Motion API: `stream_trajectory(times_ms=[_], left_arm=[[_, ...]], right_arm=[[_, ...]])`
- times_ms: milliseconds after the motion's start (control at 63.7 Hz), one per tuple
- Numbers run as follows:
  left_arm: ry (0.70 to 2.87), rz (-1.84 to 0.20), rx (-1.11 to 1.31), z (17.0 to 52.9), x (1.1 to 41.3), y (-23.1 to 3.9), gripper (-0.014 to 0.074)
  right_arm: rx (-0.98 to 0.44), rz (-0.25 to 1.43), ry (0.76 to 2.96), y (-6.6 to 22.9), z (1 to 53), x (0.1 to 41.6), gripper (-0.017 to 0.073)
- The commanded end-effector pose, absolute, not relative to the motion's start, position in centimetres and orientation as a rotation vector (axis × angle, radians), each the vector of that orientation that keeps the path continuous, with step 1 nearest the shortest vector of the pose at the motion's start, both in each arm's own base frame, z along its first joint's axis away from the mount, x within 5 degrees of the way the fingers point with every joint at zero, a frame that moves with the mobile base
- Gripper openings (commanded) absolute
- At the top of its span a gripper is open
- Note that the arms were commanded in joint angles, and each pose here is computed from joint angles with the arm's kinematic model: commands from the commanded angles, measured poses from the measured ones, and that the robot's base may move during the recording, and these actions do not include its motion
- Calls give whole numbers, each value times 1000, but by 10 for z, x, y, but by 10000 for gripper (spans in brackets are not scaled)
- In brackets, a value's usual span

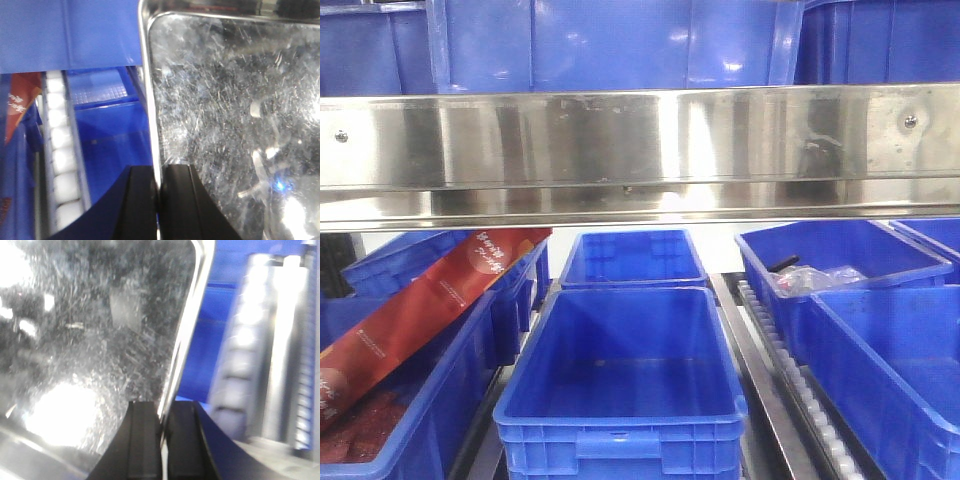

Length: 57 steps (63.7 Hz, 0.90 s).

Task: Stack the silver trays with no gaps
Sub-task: 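Lift the held silver tray off the shelf with both grippers, then drive the base away from the shelf holding the tray in both grippers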

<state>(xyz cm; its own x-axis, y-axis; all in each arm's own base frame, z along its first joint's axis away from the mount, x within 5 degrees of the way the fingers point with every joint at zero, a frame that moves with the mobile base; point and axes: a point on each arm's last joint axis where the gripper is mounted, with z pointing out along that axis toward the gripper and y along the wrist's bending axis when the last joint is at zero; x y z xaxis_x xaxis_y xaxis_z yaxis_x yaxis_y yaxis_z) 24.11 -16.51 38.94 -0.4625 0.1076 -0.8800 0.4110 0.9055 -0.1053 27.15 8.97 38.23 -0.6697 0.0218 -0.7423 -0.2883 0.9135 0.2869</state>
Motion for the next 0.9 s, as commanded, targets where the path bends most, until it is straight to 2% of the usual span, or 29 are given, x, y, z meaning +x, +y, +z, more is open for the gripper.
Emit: stream_trajectory(times_ms=[0,283,879], left_arm=[[1982,-251,375,398,231,-142,-13],[1961,-256,395,381,213,-130,-13],[1954,-273,400,377,213,-131,-13]], right_arm=[[-285,333,2216,82,380,262,-75],[-356,377,2153,103,369,251,-75],[-347,380,2121,104,371,252,-75]])
